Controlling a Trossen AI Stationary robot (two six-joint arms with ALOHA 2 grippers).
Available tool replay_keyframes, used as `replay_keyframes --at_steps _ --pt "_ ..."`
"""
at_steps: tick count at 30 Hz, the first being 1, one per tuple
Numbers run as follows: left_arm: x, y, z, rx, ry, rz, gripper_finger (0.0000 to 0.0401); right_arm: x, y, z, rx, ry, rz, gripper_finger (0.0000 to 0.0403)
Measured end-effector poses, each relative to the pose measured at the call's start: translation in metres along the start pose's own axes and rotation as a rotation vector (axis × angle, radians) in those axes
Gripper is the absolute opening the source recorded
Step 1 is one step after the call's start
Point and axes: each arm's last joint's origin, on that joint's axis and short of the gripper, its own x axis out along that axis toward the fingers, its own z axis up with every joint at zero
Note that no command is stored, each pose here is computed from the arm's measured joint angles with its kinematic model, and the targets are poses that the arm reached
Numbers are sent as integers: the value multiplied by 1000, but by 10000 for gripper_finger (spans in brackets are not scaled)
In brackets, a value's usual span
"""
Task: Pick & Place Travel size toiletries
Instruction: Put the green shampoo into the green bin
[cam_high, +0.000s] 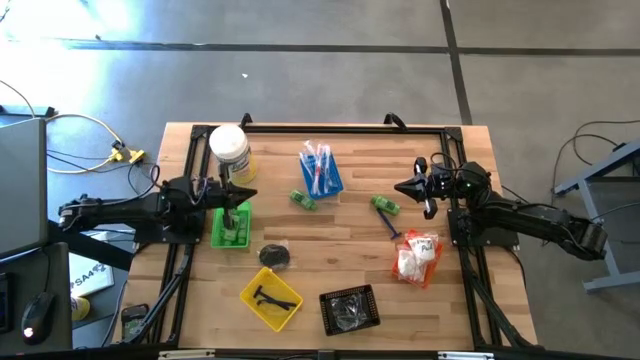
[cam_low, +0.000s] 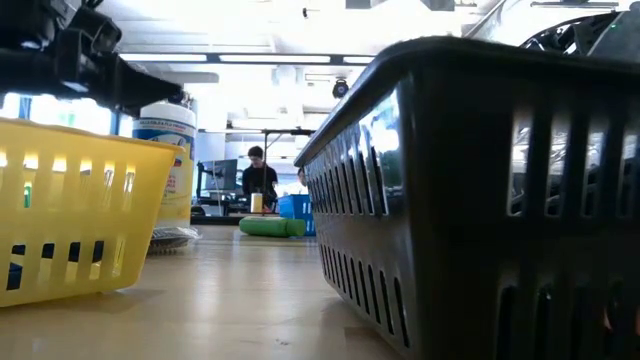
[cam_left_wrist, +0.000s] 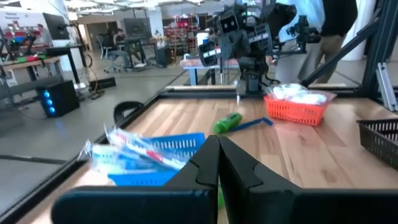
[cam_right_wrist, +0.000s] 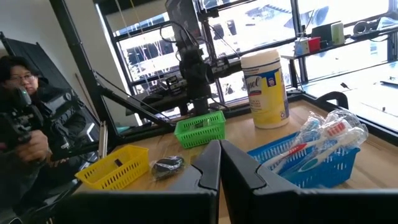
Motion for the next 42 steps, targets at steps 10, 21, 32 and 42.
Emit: replay_keyframes --at_steps 10,21,32,42 --pt "-2 -1 -15 30 79 8 0 0 0 -1 6 8 -2 2" --pt "-2 -1 -20 1 125 2 0 3 6 -1 -113 12 78 2" --pt "-2 -1 -20 7 118 8 0 7 7 -4 -267 12 3 2" --pt "-4 2 25 125 -39 18 0 12 16 -3 -178 -31 47 2"
